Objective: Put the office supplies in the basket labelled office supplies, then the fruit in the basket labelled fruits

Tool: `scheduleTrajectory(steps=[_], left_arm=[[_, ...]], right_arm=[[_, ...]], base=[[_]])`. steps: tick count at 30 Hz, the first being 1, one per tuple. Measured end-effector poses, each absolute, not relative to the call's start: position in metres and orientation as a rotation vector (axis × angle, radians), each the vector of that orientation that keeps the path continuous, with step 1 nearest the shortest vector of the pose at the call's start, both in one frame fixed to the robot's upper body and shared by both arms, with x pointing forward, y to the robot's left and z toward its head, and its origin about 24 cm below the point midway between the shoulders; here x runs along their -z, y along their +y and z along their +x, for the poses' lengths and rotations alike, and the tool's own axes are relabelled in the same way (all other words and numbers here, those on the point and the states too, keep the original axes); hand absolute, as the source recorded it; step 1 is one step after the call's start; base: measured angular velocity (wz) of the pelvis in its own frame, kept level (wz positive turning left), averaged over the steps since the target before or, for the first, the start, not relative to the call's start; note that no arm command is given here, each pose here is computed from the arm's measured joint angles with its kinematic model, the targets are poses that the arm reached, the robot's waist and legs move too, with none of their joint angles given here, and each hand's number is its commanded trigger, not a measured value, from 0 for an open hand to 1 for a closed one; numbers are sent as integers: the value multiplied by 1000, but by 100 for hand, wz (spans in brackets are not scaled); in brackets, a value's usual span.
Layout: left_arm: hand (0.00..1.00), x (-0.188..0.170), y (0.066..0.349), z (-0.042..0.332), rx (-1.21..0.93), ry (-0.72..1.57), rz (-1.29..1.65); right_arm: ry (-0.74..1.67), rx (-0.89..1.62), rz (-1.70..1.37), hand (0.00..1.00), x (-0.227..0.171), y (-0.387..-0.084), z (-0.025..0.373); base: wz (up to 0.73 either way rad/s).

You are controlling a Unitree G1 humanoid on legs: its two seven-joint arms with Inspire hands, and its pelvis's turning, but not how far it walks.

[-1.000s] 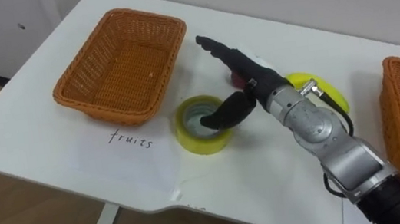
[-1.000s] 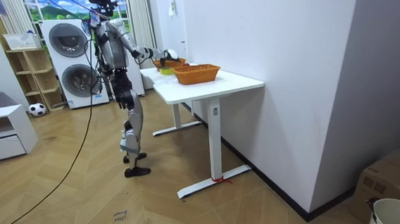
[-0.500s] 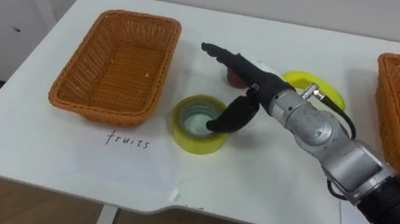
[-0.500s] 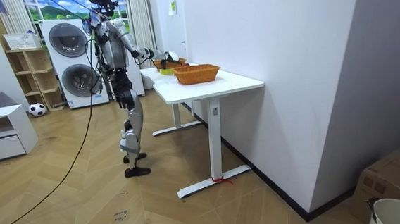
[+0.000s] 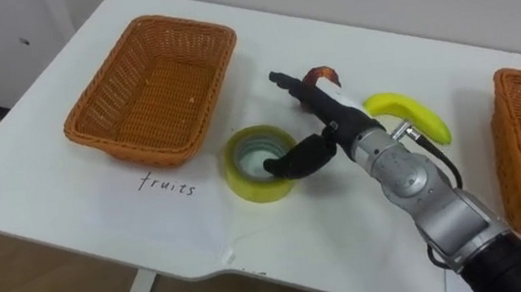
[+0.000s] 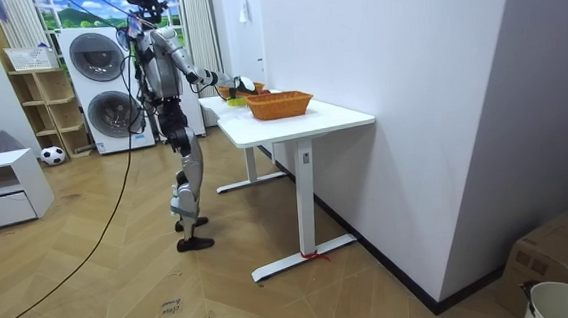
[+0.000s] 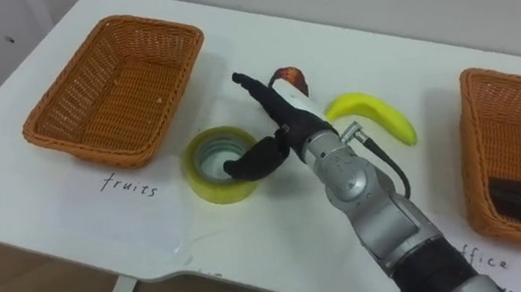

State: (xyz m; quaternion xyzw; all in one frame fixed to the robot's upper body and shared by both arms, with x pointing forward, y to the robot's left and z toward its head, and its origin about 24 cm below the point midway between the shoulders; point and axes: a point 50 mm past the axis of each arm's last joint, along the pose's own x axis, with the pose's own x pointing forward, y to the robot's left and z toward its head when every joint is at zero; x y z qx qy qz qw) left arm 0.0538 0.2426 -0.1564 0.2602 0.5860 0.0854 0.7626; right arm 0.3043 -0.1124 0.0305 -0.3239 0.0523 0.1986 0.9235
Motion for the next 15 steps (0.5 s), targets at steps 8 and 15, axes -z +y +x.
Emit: scheduleTrajectory(steps=[8, 15], left_arm=[[0, 157, 243, 49, -186, 1290, 567], [0, 157, 242, 49, -184, 1290, 567]], right_arm=[[117, -423, -663, 0, -29, -108, 303], [117, -428, -657, 0, -29, -107, 303]], base=[[0], [0]])
